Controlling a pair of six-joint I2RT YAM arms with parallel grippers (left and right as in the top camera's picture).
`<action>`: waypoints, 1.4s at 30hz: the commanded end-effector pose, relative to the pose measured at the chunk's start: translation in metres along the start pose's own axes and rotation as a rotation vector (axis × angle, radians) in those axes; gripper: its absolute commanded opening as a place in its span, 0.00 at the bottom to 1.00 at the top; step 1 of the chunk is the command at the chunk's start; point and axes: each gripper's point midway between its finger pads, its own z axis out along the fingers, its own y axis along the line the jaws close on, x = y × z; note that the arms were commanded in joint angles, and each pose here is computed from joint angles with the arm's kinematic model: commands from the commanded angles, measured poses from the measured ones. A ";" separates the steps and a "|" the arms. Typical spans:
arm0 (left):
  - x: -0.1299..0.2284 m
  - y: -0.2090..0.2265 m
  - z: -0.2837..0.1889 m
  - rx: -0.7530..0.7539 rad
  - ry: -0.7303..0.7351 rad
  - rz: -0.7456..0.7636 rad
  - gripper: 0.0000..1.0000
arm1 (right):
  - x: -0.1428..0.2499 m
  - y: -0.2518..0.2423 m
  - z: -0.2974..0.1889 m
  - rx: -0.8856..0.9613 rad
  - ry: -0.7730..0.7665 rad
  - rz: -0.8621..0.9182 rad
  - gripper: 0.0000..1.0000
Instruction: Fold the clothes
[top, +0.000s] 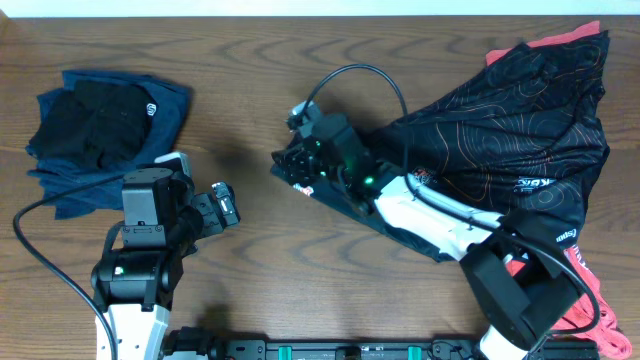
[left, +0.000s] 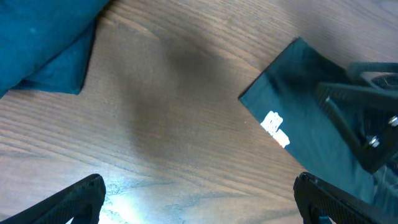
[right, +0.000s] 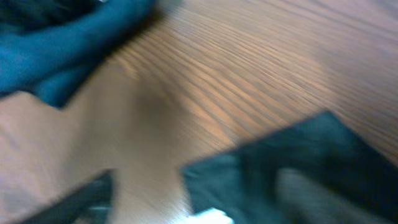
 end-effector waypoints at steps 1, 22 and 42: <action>-0.008 -0.005 -0.004 0.020 -0.025 0.000 0.98 | -0.039 -0.046 -0.040 0.140 -0.075 0.028 0.99; 0.034 -0.071 0.063 0.217 0.319 -0.256 0.98 | 0.077 -0.258 -0.269 0.837 0.249 0.699 0.99; 0.149 -0.195 0.148 0.342 0.579 -0.175 0.98 | 0.090 -0.262 -0.279 0.852 0.282 0.753 0.99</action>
